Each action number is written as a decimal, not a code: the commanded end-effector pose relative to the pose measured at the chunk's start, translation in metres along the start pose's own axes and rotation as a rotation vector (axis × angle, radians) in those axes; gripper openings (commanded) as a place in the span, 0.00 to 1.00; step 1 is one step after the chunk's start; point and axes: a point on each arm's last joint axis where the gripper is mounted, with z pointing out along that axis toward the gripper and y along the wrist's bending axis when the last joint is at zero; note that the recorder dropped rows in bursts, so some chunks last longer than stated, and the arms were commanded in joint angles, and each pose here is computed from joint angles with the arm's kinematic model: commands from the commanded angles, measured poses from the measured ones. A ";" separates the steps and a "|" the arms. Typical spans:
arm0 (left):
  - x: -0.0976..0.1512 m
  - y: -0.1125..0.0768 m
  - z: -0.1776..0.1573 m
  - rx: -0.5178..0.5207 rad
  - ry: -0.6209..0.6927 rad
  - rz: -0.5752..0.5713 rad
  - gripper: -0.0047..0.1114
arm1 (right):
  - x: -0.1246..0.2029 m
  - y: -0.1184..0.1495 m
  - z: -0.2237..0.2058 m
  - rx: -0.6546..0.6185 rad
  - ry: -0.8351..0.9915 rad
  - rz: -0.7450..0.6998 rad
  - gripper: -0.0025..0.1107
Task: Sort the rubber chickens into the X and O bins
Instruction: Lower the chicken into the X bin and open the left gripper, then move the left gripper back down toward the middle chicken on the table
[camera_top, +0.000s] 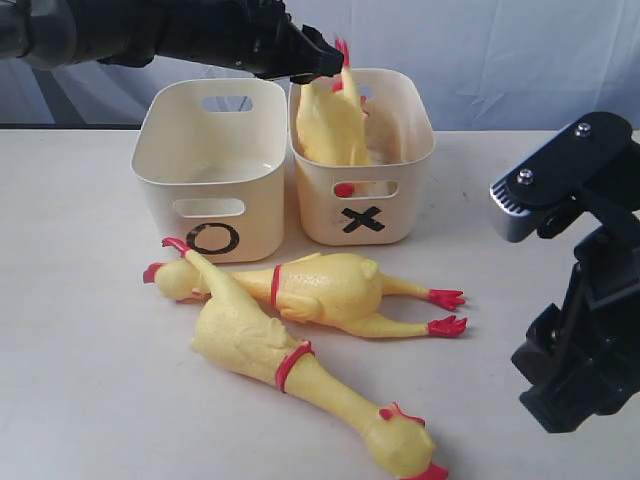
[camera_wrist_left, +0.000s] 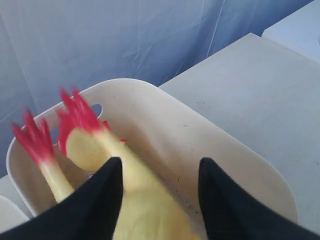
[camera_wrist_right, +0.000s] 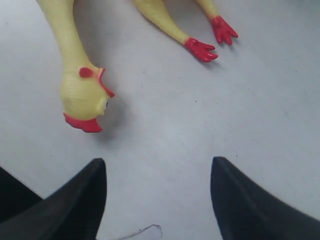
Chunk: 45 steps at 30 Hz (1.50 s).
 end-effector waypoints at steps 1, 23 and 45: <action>-0.005 -0.002 0.000 -0.002 -0.024 -0.015 0.46 | 0.001 -0.001 -0.001 0.011 -0.010 -0.007 0.53; -0.020 -0.029 -0.050 0.101 0.208 0.301 0.04 | 0.000 0.000 -0.001 0.003 -0.026 -0.004 0.53; 0.019 -0.051 -0.101 0.137 0.477 0.251 0.04 | -0.007 0.011 -0.002 -0.126 -0.100 0.018 0.53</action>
